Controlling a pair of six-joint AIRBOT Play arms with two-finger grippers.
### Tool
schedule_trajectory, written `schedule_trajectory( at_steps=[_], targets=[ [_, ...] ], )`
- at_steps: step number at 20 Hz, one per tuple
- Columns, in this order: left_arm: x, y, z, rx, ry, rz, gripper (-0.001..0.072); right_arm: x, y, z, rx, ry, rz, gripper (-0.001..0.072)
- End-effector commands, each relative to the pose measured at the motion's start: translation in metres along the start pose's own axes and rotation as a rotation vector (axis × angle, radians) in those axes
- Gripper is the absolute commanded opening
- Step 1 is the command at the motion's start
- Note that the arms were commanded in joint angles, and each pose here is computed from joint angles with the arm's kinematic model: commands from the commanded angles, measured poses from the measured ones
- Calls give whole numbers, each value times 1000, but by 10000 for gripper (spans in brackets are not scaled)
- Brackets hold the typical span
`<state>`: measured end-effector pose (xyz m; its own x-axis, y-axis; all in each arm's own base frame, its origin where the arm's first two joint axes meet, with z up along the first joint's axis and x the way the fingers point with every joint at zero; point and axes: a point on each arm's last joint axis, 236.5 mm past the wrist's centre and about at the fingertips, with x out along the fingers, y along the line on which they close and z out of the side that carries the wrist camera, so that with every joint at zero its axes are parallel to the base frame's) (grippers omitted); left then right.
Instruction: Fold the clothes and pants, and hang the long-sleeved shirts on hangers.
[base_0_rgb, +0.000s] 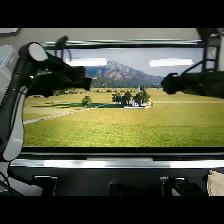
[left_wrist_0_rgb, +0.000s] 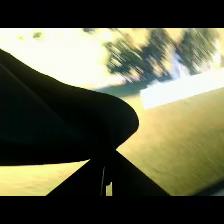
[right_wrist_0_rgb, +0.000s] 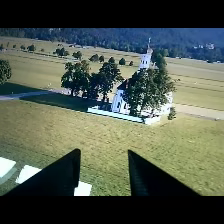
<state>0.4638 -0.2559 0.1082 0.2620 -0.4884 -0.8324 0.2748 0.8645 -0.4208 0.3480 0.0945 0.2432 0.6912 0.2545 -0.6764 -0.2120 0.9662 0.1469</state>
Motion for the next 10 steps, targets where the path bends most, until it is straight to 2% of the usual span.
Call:
schedule_trajectory(
  at_steps=[1,4,7,8,10],
  targets=[
    [36,-109,-68,126,152,-75,16,-71,-20,-9,1,-87,-112,365],
    [79,-178,-123,190,235,-120,16,-118,-43,-27,28,-124,-221,365],
    [130,-224,-178,173,303,-134,17,-148,-63,-52,67,-104,-315,365],
    [144,-230,-195,162,333,-126,17,-152,-65,-59,72,-89,-323,354],
    [168,-237,-226,137,403,-115,18,-155,-65,-65,75,-72,-325,261]
  ],
)
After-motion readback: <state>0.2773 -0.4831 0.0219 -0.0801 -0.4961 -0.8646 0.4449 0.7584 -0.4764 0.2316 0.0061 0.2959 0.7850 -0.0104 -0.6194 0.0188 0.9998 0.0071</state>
